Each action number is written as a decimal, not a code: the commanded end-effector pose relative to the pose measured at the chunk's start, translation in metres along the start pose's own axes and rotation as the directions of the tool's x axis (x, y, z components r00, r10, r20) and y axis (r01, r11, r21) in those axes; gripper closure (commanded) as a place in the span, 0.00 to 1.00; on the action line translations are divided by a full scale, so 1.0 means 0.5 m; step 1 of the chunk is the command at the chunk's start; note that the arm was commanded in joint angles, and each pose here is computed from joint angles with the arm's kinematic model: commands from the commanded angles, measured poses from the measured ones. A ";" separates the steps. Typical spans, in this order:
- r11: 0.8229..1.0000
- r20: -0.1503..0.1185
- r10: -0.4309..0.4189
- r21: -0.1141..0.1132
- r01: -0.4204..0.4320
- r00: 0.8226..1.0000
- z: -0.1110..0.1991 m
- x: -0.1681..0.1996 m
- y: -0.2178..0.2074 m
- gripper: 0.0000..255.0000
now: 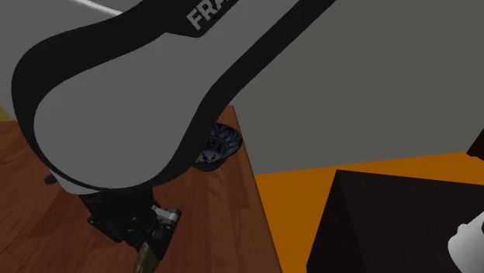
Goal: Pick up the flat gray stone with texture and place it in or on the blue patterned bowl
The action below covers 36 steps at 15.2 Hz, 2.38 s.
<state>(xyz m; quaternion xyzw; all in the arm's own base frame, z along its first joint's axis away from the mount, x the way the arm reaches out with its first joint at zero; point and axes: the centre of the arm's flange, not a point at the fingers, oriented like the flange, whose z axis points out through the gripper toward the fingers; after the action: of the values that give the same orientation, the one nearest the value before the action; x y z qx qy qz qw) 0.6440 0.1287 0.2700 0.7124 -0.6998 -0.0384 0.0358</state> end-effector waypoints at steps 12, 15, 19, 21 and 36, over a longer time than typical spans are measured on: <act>1.000 0.000 0.000 0.000 0.000 1.000 -0.137 0.001 0.016 1.00; 1.000 0.000 0.000 0.000 0.000 1.000 -0.168 0.001 0.019 1.00; 1.000 0.000 0.000 0.000 0.000 1.000 -0.211 0.001 0.023 1.00; 1.000 0.000 0.000 0.000 0.000 1.000 -0.232 0.001 0.026 1.00; 1.000 0.000 0.000 0.000 0.000 1.000 -0.258 0.317 0.040 1.00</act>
<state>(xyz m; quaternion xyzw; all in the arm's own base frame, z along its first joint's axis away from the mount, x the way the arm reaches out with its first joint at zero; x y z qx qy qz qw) 0.6377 -0.0172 0.4009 0.7119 -0.7003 -0.0386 0.0358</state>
